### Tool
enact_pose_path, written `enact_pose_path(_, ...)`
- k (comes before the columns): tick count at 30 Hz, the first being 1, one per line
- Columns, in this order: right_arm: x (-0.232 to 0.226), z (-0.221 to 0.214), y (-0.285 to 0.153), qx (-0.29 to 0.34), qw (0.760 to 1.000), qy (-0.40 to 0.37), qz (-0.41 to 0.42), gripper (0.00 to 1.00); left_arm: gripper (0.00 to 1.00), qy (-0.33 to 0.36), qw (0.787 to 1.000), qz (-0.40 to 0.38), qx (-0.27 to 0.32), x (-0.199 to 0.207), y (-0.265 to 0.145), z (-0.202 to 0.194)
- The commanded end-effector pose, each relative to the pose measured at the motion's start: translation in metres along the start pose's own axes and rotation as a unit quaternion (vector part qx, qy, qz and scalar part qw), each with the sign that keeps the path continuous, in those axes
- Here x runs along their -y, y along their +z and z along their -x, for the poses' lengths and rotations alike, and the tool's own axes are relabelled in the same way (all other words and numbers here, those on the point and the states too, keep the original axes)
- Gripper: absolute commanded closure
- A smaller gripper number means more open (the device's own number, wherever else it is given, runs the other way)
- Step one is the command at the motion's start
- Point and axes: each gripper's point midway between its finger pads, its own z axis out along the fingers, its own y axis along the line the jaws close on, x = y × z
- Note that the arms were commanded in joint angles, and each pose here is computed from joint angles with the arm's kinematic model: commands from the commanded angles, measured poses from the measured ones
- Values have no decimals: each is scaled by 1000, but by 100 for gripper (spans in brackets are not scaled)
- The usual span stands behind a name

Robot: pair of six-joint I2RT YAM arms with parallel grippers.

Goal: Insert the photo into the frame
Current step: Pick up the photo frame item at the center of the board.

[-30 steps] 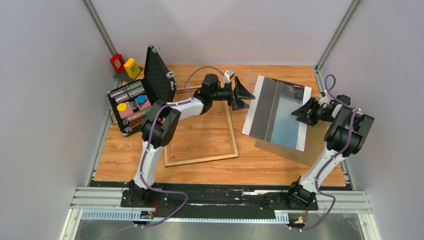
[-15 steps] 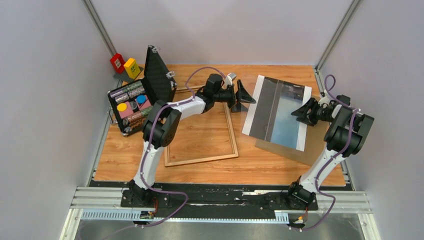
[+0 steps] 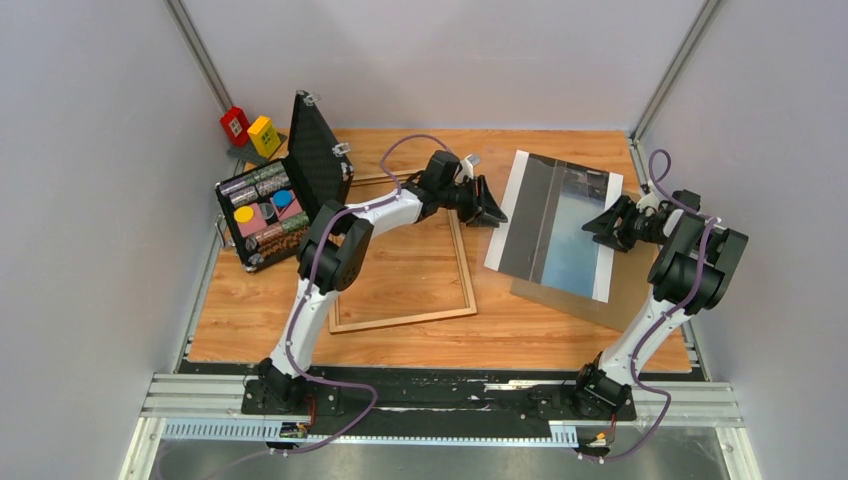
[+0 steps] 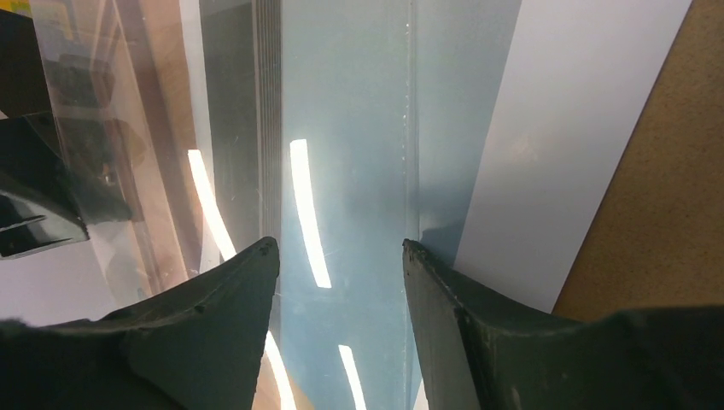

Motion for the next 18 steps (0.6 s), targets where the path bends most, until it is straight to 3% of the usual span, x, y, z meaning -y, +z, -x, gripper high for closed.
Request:
enact_pose_path(1,15,-24,5,-30,999,12,-42,39,56,31,1000,-2,4,6,6,4)
enact_pose_path(7,2,-12,-5,-12,999,-9,-36,34,79,37,999,8,1,6,1,3)
enact_pose_path(10,-9,-3,-12,1,999,-27,-33,30,96,48,999,7,3,9,-5,5)
enact_pose_path(15,-34,15,-30,31,997,-66,-26,26,100,81,997,-11,14,26,-25,12)
enact_pose_path(18,-48,23,-40,47,995,-85,-22,15,100,112,993,-39,21,43,-38,14)
